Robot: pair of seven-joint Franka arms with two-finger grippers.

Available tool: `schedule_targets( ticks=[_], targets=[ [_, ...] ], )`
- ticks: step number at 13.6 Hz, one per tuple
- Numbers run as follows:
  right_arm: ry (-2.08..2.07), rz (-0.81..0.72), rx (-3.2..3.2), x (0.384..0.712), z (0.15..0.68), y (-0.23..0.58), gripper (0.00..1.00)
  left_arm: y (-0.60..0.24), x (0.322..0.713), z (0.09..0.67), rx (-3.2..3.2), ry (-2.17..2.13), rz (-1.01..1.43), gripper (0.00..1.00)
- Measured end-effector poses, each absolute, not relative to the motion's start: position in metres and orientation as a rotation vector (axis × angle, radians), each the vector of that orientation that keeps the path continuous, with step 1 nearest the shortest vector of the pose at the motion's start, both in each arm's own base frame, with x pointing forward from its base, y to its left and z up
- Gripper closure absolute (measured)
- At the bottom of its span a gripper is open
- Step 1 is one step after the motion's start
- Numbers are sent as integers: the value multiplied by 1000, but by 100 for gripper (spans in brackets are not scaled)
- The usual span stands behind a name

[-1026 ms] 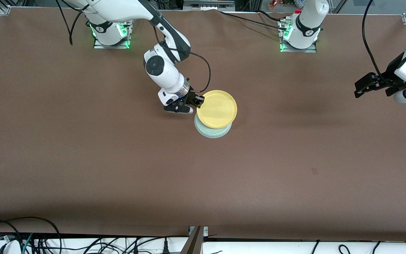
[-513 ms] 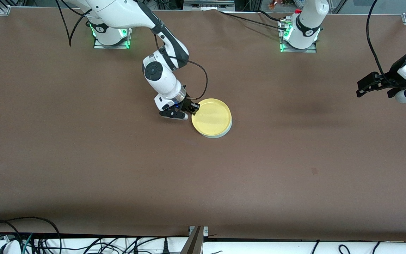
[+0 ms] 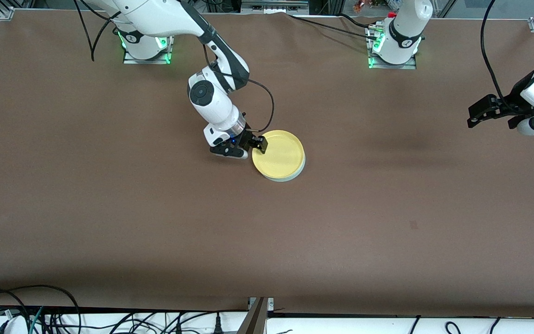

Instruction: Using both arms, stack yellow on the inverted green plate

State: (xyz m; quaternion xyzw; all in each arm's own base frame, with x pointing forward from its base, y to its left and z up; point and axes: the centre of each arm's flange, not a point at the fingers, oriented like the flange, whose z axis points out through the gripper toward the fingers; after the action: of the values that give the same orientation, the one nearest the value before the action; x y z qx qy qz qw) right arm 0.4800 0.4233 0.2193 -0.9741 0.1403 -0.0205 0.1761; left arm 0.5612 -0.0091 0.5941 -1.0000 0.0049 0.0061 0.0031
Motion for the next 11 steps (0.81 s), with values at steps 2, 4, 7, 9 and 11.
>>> schedule_targets(
  ticks=[2, 4, 7, 9, 11],
  targets=[
    [426, -39, -2782, 504, 256, 407, 1, -12, 561, 595, -3133, 26, 16, 0],
    [482, -22, -2800, 537, 314, 376, 0, -17, 561, 595, -3132, 39, 14, 0],
    [568, -49, -2817, 585, 404, 309, 0, -18, 561, 595, -3132, 44, 12, 0],
    [550, -81, -2860, 604, 456, 262, 0, -24, 561, 596, -3132, 59, 10, 0],
    [461, -109, -2914, 605, 497, 226, 0, -26, 561, 596, -3132, 65, 6, 0]
  ],
)
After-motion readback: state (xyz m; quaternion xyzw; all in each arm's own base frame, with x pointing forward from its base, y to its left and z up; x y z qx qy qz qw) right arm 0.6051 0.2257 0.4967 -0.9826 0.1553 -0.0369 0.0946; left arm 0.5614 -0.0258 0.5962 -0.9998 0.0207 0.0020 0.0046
